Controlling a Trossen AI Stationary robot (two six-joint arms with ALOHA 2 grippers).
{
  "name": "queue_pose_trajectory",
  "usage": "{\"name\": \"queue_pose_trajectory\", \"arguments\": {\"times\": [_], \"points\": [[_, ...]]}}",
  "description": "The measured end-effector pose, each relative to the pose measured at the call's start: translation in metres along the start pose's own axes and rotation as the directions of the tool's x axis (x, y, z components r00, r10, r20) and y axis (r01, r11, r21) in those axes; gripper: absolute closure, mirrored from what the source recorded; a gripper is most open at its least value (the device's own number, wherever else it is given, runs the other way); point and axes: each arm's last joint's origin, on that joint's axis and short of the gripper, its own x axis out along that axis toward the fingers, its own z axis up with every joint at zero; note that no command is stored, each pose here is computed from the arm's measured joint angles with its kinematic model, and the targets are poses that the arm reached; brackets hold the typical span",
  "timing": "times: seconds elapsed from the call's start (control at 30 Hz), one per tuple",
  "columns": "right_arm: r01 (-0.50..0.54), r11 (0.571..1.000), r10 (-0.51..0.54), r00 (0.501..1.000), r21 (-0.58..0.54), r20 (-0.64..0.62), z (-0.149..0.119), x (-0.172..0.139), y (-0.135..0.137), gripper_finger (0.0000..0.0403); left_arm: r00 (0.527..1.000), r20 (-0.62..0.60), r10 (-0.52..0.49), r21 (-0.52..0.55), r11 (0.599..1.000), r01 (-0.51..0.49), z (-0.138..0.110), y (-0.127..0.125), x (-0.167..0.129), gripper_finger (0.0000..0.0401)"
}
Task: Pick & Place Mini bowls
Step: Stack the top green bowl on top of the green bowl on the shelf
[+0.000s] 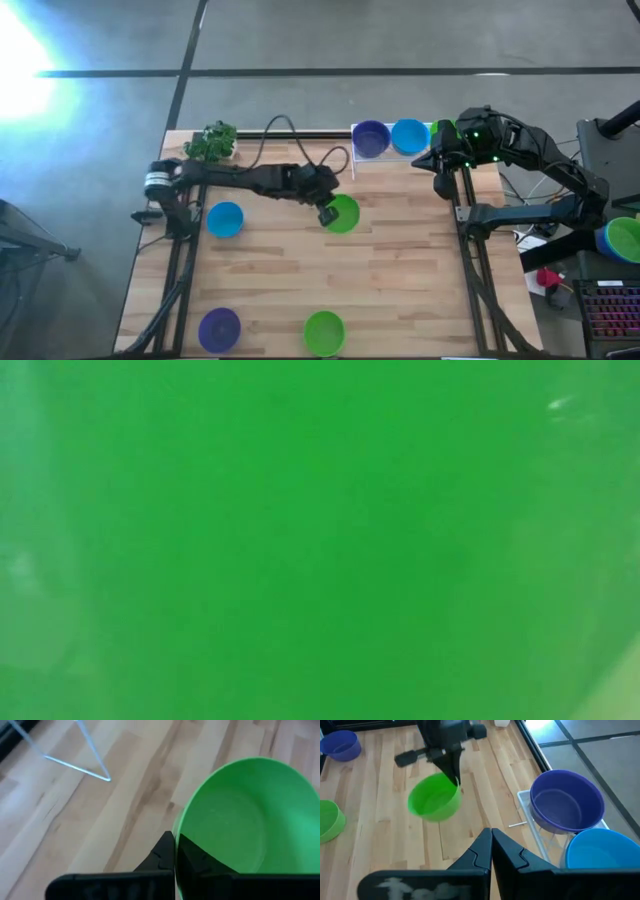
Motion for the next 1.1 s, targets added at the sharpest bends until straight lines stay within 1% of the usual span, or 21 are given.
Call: {"name": "queue_pose_trajectory", "arguments": {"times": [0.13,0.27,0.47,0.67,0.9,1.1], "points": [[0.000,1.000,0.000,1.000,0.000,0.001,0.000,-0.001,0.000,0.0394,0.997,-0.077,0.003,0.039,0.999,0.000,0.010,-0.005,0.022,0.0401],[0.002,1.000,-0.002,1.000,-0.001,0.009,-0.001,-0.003,0.001,0.0394,0.994,-0.112,-0.018,0.070,0.997,0.026,0.017,-0.010,0.046,0.0401],[0.004,1.000,-0.004,1.000,-0.004,0.031,-0.003,-0.010,0.002,0.0394,0.985,-0.170,-0.039,0.071,0.996,0.052,0.012,-0.009,0.074,0.0401],[0.006,1.000,-0.006,0.999,-0.008,0.054,-0.006,-0.017,0.003,0.0394,0.980,-0.197,-0.024,0.057,0.998,0.035,0.007,-0.003,0.083,0.0401],[0.008,1.000,-0.007,0.998,-0.010,0.063,-0.007,-0.020,0.004,0.0394,0.974,-0.228,-0.015,0.056,0.998,0.029,-0.001,-0.002,0.095,0.0401],[0.008,1.000,-0.007,0.998,-0.012,0.062,-0.006,-0.020,0.004,0.0394,0.973,-0.230,-0.014,0.042,0.999,0.024,-0.001,-0.002,0.095,0.0395]]}}
